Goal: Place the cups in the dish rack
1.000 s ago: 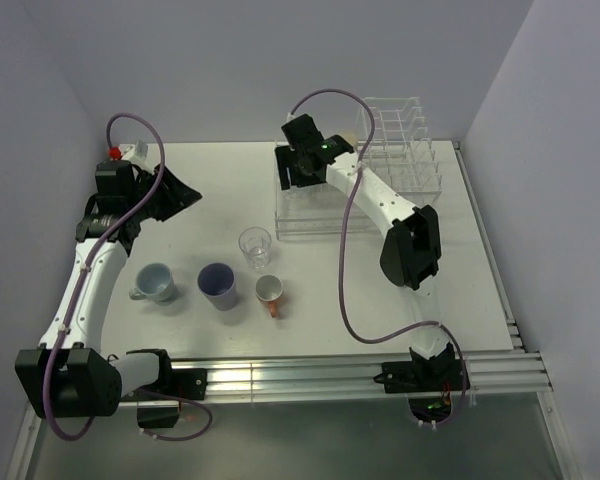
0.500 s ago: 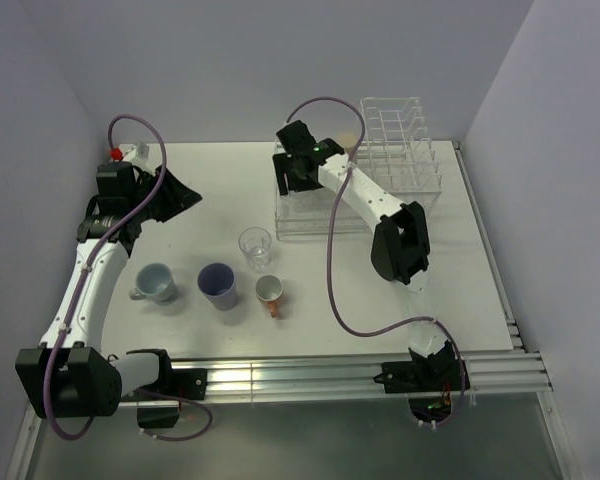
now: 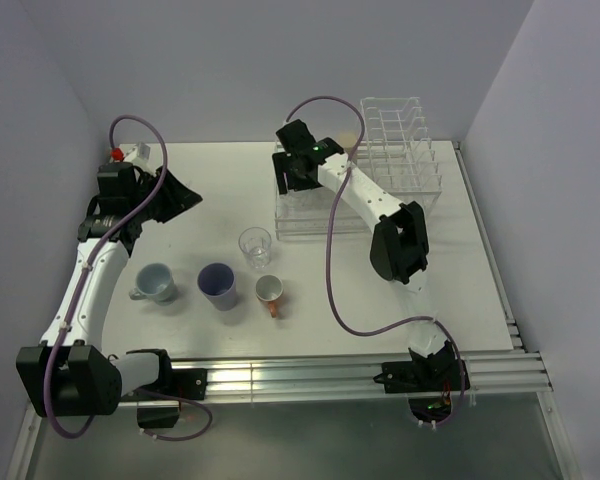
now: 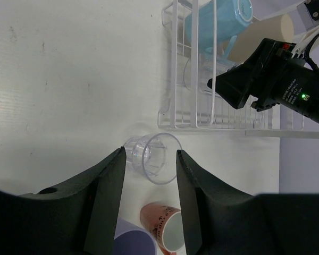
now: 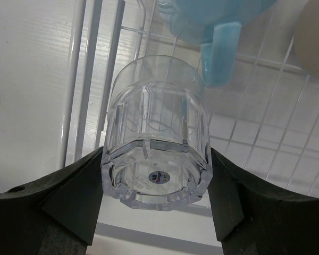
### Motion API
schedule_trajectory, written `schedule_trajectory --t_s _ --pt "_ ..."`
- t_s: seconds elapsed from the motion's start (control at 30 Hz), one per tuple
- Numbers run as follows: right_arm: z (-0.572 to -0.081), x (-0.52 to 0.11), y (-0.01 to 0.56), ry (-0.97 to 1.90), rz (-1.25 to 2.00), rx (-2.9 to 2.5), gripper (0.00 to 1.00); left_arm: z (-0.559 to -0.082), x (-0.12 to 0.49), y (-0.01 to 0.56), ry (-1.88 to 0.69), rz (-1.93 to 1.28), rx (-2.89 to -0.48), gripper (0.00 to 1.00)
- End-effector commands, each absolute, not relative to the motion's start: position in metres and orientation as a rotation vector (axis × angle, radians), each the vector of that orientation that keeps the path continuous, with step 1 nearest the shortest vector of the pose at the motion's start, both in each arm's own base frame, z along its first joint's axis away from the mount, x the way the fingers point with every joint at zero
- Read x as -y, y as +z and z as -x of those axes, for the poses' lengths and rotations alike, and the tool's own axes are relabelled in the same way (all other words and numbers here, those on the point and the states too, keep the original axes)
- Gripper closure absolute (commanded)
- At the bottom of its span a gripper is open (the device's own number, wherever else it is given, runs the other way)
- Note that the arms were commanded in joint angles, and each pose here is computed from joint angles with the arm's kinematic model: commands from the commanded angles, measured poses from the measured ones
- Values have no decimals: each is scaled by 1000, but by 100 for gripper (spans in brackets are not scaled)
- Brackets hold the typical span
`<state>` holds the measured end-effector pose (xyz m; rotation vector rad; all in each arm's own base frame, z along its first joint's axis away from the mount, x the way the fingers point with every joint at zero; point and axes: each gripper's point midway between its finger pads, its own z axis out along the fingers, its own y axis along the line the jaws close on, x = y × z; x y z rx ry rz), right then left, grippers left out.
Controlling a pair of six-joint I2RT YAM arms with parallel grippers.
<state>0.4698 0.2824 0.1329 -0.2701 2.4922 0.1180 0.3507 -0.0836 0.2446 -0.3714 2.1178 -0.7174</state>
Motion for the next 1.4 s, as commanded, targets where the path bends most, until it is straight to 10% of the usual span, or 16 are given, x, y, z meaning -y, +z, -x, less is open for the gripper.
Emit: schedule_trajectory --t_s 0.0,0.37,1.37 --pt "-477 -285 143 120 261 -2453 54 -355 83 249 -702 332 -2097 51" --pt "-479 -285 147 123 249 -2438 21 -355 83 246 -699 341 -2103 51" --pt "-431 -251 274 220 150 -2200 16 -331 130 159 -367 306 -2380 54"
